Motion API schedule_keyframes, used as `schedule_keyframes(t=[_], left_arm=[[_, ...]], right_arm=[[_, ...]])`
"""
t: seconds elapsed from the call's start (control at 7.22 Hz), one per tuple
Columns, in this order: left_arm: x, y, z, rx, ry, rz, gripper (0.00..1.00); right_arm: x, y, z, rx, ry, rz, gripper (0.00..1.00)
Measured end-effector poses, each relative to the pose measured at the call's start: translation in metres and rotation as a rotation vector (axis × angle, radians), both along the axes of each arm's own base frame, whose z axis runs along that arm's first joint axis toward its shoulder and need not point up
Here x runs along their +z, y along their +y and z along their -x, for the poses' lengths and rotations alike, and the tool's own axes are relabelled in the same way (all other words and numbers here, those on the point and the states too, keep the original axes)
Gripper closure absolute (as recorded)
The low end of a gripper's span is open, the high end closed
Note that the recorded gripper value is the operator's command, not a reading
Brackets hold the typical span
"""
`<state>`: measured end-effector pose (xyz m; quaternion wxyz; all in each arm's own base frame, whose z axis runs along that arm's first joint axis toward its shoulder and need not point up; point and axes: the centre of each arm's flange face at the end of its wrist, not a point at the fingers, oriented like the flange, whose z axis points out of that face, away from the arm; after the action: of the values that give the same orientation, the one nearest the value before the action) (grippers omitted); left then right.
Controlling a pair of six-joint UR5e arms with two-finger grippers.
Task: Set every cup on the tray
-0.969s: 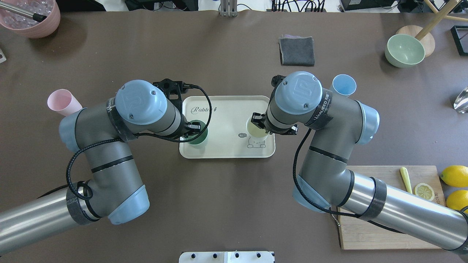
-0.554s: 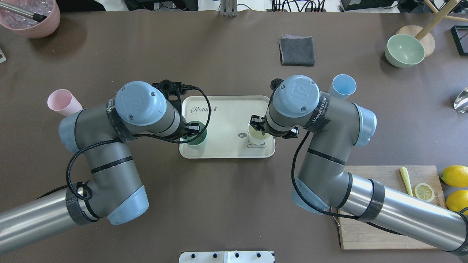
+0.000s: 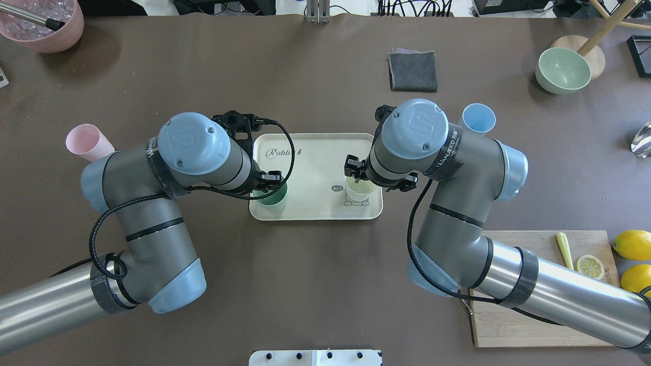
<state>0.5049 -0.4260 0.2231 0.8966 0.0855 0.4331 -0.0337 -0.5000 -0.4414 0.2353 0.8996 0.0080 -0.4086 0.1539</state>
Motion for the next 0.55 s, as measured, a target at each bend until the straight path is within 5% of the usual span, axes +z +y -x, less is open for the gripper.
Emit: schedule_keyframes(t=[0.28, 0.55], left_arm=[[-0.019, -0.008, 0.032, -0.015, 0.046, -0.01, 0.03], [-0.019, -0.025, 0.089, -0.016, 0.042, -0.013, 0.02]], right_arm=[[-0.019, -0.017, -0.041, 0.006, -0.058, 0.015, 0.0], [-0.02, -0.045, -0.094, -0.01, -0.041, 0.004, 0.0]])
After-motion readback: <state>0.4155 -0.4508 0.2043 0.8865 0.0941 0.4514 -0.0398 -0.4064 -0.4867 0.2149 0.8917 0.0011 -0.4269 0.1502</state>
